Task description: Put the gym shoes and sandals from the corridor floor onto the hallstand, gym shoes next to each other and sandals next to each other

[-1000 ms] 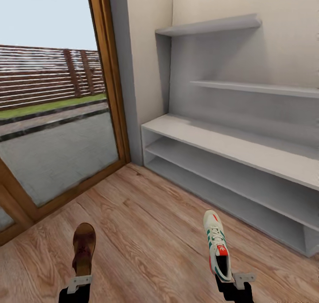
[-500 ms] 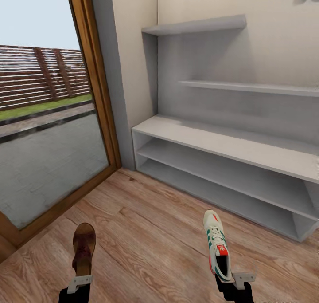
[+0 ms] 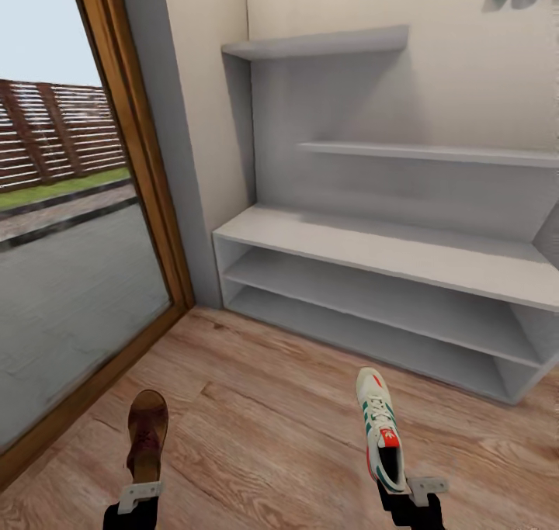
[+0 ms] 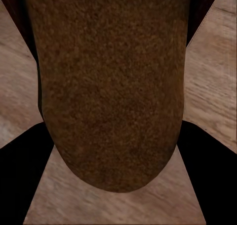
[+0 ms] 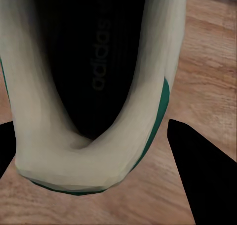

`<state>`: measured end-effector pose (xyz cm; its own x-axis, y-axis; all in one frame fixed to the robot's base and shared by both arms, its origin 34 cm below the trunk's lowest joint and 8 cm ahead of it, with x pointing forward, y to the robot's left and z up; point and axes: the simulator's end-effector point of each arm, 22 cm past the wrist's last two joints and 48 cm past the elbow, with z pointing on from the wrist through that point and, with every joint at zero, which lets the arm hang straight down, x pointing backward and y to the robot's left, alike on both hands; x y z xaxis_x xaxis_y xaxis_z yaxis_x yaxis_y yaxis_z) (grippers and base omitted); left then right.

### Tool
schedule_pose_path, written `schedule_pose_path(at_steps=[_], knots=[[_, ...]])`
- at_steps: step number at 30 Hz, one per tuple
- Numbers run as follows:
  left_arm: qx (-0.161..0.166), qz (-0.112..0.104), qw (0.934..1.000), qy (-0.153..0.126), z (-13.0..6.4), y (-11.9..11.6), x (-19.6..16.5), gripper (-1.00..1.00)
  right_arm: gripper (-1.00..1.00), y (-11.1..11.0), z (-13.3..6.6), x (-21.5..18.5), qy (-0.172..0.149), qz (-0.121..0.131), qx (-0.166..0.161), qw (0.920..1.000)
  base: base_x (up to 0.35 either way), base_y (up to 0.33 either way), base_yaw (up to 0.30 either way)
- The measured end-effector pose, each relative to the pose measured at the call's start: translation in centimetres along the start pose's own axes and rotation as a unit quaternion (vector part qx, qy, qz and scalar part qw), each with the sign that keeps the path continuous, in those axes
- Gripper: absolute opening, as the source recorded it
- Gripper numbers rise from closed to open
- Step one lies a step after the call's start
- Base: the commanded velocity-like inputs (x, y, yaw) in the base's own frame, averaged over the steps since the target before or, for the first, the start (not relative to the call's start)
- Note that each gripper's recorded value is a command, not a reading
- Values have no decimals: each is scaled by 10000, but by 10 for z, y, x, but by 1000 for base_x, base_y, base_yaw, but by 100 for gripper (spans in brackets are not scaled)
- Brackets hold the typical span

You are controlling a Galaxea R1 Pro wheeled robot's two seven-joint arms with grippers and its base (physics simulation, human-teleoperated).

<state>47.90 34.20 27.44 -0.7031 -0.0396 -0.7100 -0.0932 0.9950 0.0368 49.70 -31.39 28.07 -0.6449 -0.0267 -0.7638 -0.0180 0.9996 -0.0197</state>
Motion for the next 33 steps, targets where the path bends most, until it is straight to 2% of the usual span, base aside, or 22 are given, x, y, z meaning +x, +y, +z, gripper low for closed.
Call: schedule_pose_path(at_steps=[11, 33], knots=[[-5, -5, 10000, 40, -2, 1, 6, -100, -100, 0, 0, 0, 1, -4, -4, 10000, 188, 235, -262], [-2, 0, 10000, 40, -2, 0, 6, -100, -100, 0, 0, 0, 2, -3, -4, 10000, 6, 8, -262]])
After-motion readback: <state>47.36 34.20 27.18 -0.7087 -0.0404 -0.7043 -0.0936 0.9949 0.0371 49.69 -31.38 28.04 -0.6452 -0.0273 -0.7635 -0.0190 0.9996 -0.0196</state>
